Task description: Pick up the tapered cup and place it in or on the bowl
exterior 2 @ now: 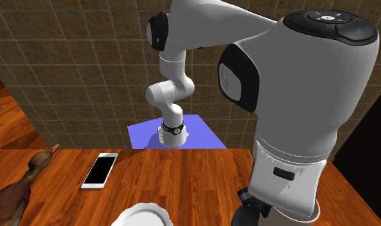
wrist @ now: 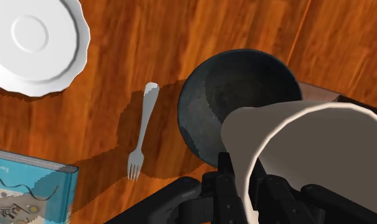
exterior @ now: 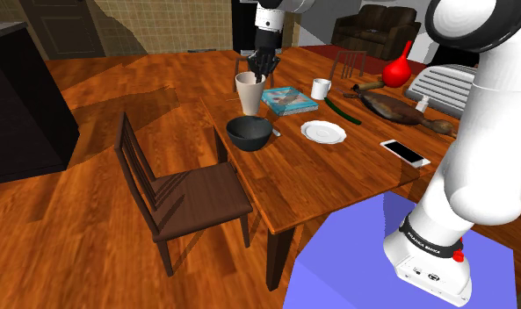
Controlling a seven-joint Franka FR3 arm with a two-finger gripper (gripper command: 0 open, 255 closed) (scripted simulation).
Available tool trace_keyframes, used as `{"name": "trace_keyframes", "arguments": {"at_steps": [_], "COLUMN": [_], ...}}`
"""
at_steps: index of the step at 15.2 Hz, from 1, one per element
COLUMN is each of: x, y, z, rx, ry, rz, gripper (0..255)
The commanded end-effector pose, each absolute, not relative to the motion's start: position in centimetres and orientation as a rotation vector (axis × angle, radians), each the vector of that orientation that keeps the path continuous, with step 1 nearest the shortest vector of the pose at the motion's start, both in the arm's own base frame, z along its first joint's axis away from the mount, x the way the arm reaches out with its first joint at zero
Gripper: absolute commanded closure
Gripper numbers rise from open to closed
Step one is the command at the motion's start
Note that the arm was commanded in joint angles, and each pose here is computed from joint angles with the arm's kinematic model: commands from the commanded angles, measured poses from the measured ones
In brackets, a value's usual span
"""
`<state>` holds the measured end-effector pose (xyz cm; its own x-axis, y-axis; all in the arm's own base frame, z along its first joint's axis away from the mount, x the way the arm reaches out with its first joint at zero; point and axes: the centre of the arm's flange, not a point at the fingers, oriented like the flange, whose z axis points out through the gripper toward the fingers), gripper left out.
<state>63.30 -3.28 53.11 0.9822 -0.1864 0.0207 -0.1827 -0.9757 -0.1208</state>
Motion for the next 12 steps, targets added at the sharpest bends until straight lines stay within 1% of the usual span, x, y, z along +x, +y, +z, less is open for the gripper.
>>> {"name": "trace_keyframes", "arguments": {"at_steps": [1, 9, 12], "x": [63.3, 63.3, 63.3], "y": [-3.2, -3.2, -3.2], "z": [52.0, 47.8, 47.5], "rx": [-3.009, -3.009, -3.009], "ry": [0.281, 0.281, 0.281], "rz": [-0.050, -0.050, -0.050], "gripper": [255, 255, 255]}}
